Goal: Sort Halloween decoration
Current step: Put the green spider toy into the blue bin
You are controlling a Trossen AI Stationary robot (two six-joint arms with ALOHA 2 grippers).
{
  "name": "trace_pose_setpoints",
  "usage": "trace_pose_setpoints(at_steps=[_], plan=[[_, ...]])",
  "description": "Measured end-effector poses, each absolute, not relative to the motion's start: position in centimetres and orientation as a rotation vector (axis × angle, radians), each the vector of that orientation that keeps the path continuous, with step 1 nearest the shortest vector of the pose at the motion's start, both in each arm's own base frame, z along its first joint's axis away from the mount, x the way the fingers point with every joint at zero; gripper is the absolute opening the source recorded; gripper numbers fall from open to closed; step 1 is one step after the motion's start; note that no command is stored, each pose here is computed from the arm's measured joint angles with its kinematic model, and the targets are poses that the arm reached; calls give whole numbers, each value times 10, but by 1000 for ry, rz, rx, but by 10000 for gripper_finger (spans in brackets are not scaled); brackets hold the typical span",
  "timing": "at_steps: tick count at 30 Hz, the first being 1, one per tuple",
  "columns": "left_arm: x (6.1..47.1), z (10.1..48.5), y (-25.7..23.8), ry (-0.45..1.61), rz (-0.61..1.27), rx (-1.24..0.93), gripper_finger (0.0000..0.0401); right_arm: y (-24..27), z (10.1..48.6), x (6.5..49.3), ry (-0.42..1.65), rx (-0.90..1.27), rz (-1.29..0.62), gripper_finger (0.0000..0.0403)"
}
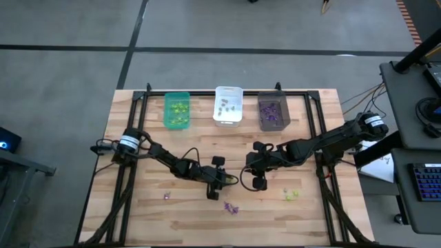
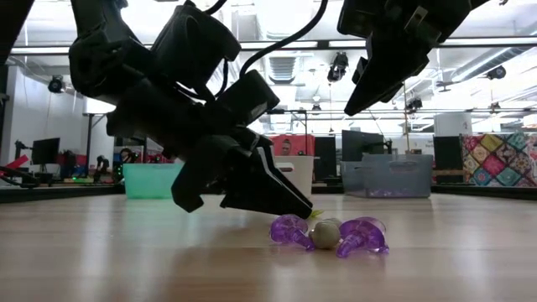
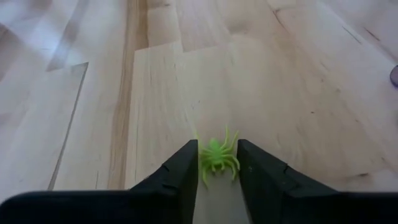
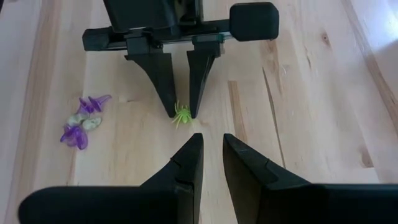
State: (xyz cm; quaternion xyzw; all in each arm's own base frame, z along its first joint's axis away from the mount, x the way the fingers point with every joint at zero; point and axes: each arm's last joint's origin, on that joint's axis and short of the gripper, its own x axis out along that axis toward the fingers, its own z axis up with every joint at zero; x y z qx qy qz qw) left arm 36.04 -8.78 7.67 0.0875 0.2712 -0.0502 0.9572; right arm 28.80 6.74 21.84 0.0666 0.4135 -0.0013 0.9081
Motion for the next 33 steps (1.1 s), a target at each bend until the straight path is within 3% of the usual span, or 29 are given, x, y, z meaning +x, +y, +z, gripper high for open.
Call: trace_pose_setpoints(at_steps=[8,23,33], plan=[[359,82,-88,552,-110,195,76,67,218,288,854,137,-3,54],[354,107,-86,564,-112,226,75,67,218,288,853,138,-3,54],[356,101,-84,578,-87,158,89,67,219,288,848,139,-2,54]])
